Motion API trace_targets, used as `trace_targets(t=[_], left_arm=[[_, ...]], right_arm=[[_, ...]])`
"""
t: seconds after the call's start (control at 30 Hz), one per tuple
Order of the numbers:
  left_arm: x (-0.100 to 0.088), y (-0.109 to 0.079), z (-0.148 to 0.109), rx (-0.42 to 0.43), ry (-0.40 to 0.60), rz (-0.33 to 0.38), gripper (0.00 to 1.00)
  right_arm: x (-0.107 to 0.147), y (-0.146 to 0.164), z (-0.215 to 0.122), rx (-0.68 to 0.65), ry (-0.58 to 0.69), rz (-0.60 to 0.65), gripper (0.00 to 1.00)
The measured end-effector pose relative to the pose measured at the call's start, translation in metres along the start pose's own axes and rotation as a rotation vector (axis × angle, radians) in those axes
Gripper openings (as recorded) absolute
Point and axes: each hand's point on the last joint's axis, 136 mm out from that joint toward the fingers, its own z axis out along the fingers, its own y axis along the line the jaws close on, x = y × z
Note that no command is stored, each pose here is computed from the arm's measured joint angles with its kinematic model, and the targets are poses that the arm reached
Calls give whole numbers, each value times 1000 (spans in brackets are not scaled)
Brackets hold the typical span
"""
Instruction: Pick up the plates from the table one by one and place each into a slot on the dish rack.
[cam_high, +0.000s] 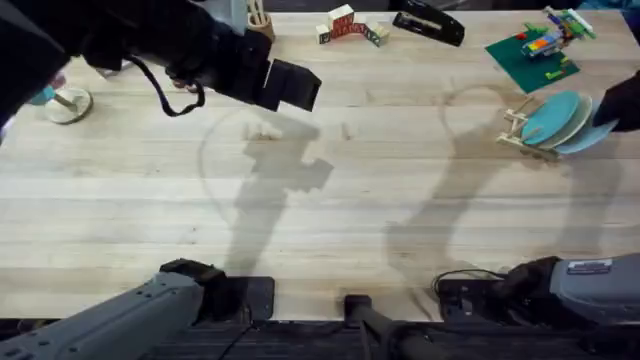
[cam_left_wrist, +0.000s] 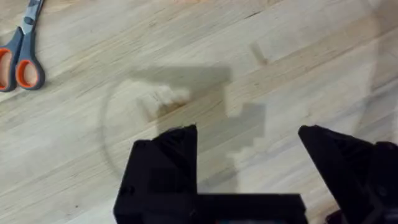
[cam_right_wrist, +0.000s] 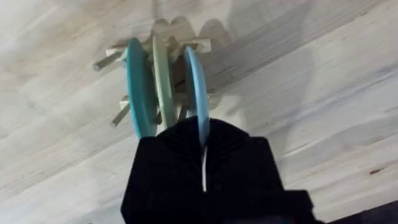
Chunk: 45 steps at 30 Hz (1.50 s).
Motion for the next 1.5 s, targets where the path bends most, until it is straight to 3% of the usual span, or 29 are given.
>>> trace_targets(t=[0.47, 0.77, 1.17, 1.3, 1.5], left_arm=[[0, 0, 0, 0, 0, 0, 993], [0, 0, 0, 0, 0, 0, 993], [0, 0, 0, 0, 0, 0, 992], [0, 0, 0, 0, 0, 0, 993], [0, 0, 0, 0, 0, 0, 994]], right_arm=[[-1, 1, 3, -4, 5, -2, 36], [-2, 3, 3, -10, 0, -5, 166], [0, 4, 2, -13, 4, -5, 179], [1, 6, -11, -11, -27, -12, 189], [1, 25, -56, -16, -157, -65, 247]])
